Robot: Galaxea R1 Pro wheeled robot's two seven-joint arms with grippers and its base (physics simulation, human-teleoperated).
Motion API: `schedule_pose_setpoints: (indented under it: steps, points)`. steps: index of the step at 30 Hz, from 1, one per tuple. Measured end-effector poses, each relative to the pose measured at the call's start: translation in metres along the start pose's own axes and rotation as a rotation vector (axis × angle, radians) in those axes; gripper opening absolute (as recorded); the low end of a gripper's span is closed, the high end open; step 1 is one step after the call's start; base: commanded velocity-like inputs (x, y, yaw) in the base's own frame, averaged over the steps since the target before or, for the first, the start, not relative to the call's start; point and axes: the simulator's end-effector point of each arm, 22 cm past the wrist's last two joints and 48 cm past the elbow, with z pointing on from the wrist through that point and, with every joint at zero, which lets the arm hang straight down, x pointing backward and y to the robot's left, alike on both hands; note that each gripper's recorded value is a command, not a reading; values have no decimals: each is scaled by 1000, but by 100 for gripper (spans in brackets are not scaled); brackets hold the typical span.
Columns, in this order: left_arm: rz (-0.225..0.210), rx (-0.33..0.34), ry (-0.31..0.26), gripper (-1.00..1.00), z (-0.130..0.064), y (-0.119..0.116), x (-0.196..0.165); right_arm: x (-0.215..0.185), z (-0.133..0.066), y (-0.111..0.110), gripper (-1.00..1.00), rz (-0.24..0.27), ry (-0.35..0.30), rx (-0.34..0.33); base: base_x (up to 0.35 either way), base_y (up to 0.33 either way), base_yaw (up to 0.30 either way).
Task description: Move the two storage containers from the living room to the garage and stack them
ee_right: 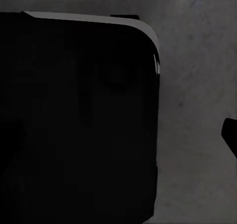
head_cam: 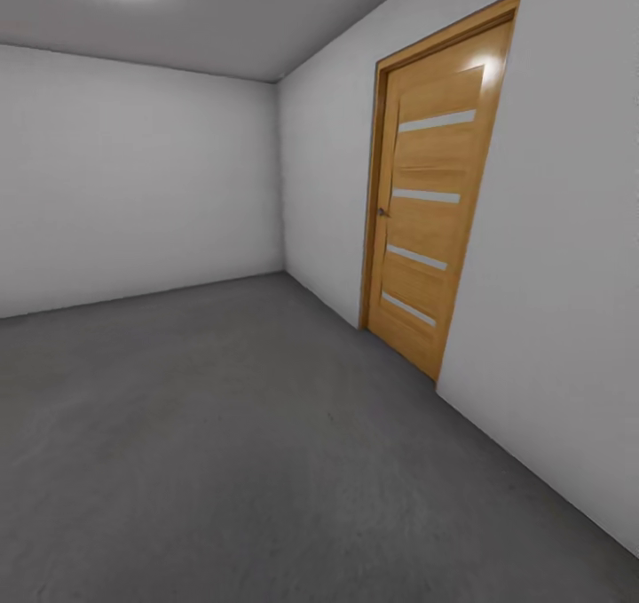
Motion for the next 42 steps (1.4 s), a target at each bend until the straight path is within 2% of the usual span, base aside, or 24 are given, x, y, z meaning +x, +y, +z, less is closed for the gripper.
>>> schedule_pose_setpoints:
  steps: [31, 42]
  points:
    - [-2, 0, 10, 100, 0, 0, 3, 0, 0, -1, 100, 0, 0, 1, 291, 222, -241]
    - [-2, 0, 12, 100, 0, 0, 4, 0, 0, -1, 100, -1, 0, 1, 307, 164, -37]
